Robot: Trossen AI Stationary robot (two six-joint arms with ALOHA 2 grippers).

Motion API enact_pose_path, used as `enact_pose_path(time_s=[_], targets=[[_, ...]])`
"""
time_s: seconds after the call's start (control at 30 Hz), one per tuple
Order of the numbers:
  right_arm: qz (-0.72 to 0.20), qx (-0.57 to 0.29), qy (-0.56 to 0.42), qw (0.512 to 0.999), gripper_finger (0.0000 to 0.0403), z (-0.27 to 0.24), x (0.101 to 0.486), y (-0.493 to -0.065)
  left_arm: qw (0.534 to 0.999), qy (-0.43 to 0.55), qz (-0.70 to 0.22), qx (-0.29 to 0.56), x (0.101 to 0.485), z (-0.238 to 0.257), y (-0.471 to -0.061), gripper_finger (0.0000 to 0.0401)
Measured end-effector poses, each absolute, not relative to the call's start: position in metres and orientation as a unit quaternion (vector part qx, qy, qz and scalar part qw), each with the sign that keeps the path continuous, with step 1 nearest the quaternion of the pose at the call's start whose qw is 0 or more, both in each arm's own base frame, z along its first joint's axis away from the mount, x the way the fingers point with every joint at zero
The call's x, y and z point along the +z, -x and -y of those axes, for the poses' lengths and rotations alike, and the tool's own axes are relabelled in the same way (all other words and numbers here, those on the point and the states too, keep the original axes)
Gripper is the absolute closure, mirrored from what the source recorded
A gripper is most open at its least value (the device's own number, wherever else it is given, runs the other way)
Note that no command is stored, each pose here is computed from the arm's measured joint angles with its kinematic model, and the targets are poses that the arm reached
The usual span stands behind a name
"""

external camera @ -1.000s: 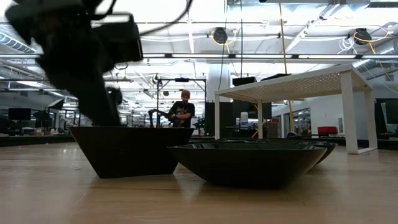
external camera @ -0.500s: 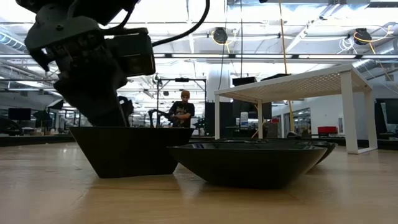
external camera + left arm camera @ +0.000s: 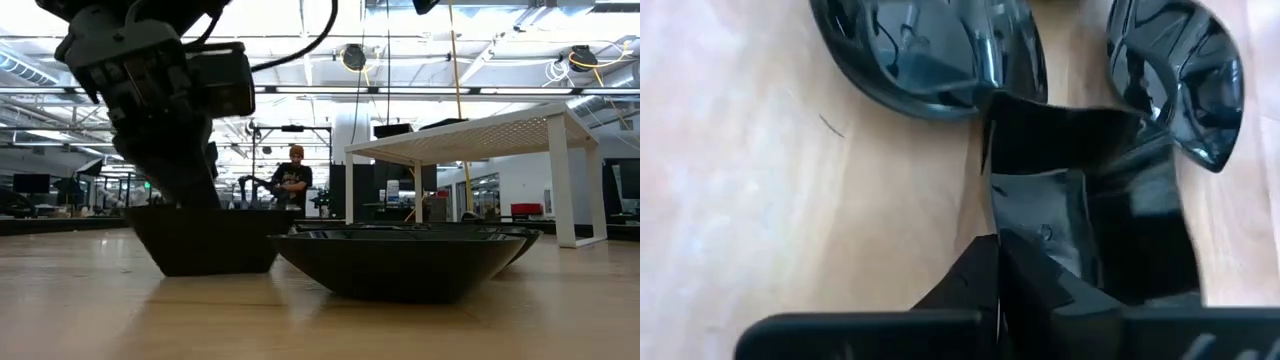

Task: Pick & Place Mini shaped plates
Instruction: Stack the distorted square plate on top of the other distorted square plates on the shelf

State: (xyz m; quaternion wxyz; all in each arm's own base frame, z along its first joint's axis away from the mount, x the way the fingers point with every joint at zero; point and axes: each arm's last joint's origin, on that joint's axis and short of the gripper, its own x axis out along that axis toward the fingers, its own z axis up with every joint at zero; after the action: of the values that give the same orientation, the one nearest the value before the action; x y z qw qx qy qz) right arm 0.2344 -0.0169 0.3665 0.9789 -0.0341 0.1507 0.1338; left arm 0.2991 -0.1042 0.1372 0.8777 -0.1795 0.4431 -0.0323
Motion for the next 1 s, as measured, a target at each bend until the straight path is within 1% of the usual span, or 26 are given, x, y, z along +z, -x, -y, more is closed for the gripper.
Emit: enact_pose_path(time_s=[0.1, 0.23, 0.33, 0.43, 0.5, 0.57, 0.63, 0.7, 0.8, 1.0], targets=[[-0.149, 0.134, 0.035, 0.979, 0.0273, 0.017, 0.367, -0.234, 0.886, 0.158, -0.435, -0.036, 0.150, 0.101, -0.295, 0.0392], [-0.148, 0.133, 0.039, 0.979, 0.0273, 0.017, 0.367, -0.234, 0.899, 0.124, -0.419, -0.008, 0.175, 0.094, -0.282, 0.0395], [-0.149, 0.132, 0.037, 0.979, 0.0273, 0.017, 0.367, -0.234, 0.915, 0.088, -0.392, 0.038, 0.197, 0.086, -0.270, 0.0394], [-0.151, 0.108, 0.039, 0.982, 0.0273, 0.018, 0.367, -0.235, 0.931, 0.021, -0.352, 0.099, 0.218, 0.076, -0.257, 0.0397], [-0.155, 0.078, 0.043, 0.984, 0.0273, 0.020, 0.367, -0.235, 0.937, -0.038, -0.310, 0.158, 0.233, 0.068, -0.251, 0.0394], [-0.157, 0.037, 0.050, 0.986, 0.0273, 0.022, 0.367, -0.235, 0.928, -0.113, -0.275, 0.224, 0.246, 0.061, -0.246, 0.0394], [-0.155, -0.008, 0.060, 0.986, 0.0273, 0.022, 0.366, -0.240, 0.908, -0.179, -0.249, 0.287, 0.258, 0.053, -0.244, 0.0397], [-0.155, -0.055, 0.083, 0.983, 0.0273, 0.021, 0.363, -0.249, 0.886, -0.224, -0.236, 0.329, 0.267, 0.044, -0.245, 0.0396], [-0.165, -0.101, 0.109, 0.975, 0.0273, 0.017, 0.351, -0.271, 0.866, -0.262, -0.228, 0.360, 0.276, 0.029, -0.250, 0.0395], [-0.157, -0.169, 0.136, 0.963, 0.0273, 0.018, 0.316, -0.323, 0.838, -0.310, -0.231, 0.384, 0.283, 0.002, -0.261, 0.0394]])
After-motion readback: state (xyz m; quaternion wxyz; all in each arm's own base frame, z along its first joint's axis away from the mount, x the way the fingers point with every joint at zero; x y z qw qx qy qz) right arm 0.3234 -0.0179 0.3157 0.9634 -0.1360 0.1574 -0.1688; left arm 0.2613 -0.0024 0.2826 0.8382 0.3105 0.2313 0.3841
